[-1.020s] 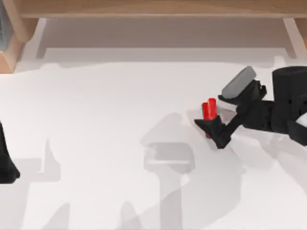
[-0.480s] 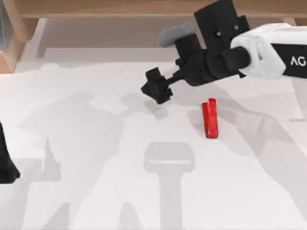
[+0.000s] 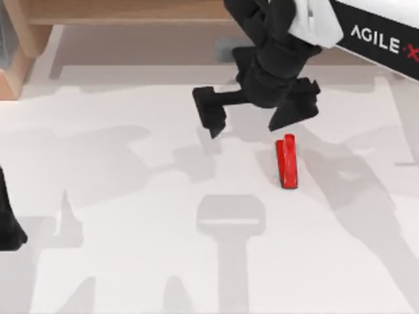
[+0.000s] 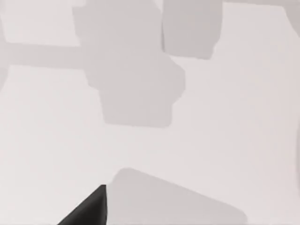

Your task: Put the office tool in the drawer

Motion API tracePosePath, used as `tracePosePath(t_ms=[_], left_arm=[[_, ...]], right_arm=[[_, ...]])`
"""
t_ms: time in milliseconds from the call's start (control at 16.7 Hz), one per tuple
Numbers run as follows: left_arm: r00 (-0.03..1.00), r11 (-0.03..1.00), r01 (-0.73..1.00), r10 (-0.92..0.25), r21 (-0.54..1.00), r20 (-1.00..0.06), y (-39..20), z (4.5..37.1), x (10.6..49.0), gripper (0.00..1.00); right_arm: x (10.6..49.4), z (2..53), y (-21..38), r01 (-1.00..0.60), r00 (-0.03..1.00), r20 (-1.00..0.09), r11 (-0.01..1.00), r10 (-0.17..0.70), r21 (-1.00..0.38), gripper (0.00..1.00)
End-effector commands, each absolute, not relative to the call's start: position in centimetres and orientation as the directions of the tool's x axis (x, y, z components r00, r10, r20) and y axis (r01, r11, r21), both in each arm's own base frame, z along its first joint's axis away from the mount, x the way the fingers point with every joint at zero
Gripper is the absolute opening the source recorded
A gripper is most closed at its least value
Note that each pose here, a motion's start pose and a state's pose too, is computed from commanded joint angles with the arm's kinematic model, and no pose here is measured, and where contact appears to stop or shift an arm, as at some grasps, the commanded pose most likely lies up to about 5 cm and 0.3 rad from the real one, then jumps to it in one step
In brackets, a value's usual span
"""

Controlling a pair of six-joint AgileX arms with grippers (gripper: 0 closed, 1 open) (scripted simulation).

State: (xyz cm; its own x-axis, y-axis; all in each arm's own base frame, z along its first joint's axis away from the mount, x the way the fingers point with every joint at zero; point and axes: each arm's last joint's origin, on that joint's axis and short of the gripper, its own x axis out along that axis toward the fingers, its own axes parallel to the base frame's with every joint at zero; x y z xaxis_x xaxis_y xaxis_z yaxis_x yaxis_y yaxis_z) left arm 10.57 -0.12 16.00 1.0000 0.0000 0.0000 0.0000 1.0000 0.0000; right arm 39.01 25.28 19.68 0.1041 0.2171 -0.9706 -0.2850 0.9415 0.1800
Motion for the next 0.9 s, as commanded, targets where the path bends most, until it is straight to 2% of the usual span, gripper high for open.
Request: tracePosePath(t_ms=[180,360,900], left_arm=[[1.000,1.000,0.000,0.000,0.000,0.000,-0.1,16.0,10.6,1.00],[1.000,1.000,0.000,0.000,0.000,0.000,-0.1,16.0,10.6,1.00],[1.000,1.000,0.000,0.000,0.000,0.000,-0.1,16.0,10.6,1.00]], right_arm=[[40.3,19.4,23.0,-0.104,0.042,-0.996,0.992,0.079,0.074,1.00],[41.2,18.9,20.9,0.005,0.000,-1.000,1.000,0.003,0.003,1.00],[41.3,17.6,21.0,0.006,-0.003,-1.000,1.000,0.001,0.001,1.00]])
